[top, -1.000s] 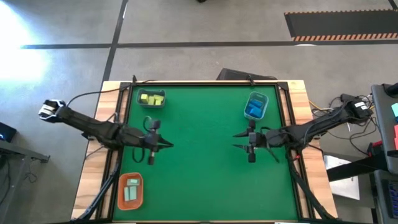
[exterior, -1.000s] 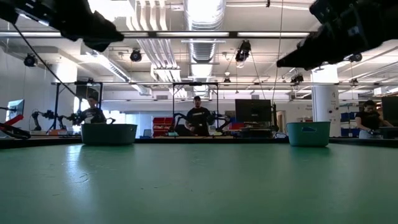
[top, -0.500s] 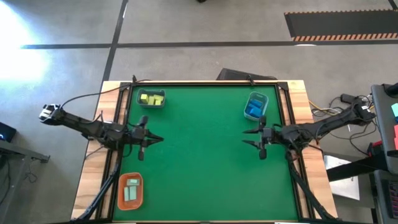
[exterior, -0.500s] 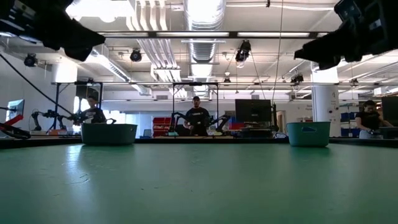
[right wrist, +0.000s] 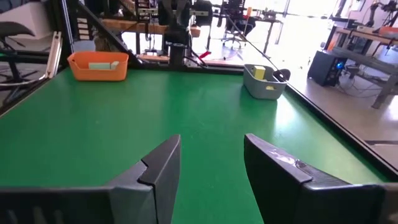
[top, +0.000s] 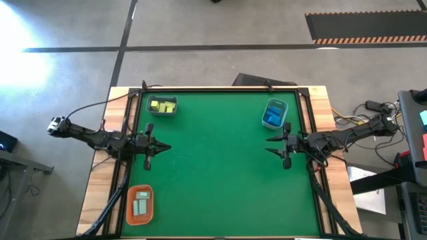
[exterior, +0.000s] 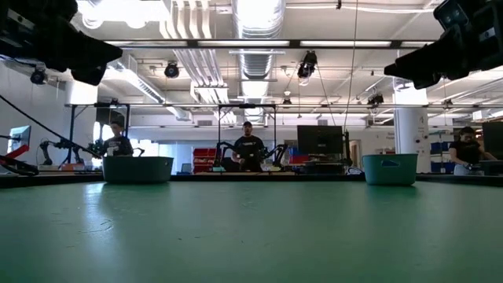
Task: Sort & place blocks by color
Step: Return to Home Position
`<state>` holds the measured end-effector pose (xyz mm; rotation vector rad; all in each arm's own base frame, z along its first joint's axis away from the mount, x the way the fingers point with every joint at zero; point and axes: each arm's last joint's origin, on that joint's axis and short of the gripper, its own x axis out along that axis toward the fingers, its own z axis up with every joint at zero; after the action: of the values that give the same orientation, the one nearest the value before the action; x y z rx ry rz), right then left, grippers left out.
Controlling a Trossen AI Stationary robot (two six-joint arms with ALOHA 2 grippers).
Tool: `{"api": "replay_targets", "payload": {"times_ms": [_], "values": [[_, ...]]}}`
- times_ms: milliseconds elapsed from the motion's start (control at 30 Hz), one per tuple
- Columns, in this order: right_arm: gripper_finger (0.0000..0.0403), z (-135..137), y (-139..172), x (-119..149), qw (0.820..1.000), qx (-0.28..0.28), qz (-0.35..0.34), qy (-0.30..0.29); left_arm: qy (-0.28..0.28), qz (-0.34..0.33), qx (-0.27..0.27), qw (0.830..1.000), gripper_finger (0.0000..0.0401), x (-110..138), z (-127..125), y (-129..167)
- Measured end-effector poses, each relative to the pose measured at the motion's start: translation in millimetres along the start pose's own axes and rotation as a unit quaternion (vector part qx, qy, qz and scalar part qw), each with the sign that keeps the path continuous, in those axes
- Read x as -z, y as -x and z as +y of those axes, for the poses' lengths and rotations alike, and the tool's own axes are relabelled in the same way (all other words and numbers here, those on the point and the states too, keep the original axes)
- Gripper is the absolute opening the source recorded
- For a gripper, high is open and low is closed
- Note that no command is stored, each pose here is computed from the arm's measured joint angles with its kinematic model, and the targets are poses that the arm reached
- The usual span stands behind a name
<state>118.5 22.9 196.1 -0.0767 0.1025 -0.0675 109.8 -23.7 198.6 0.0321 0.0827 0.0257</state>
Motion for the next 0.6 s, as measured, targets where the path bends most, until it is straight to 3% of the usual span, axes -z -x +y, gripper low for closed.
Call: {"api": "replay_targets", "payload": {"times_ms": [600], "values": [[0.0164, -9.4, 23.9, -1.8, 0.999, 0.016, -0.031, 0.011, 0.010, -0.031, -0.001, 0.999, 0.0000, 11.5, 4.3, 13.0]]}}
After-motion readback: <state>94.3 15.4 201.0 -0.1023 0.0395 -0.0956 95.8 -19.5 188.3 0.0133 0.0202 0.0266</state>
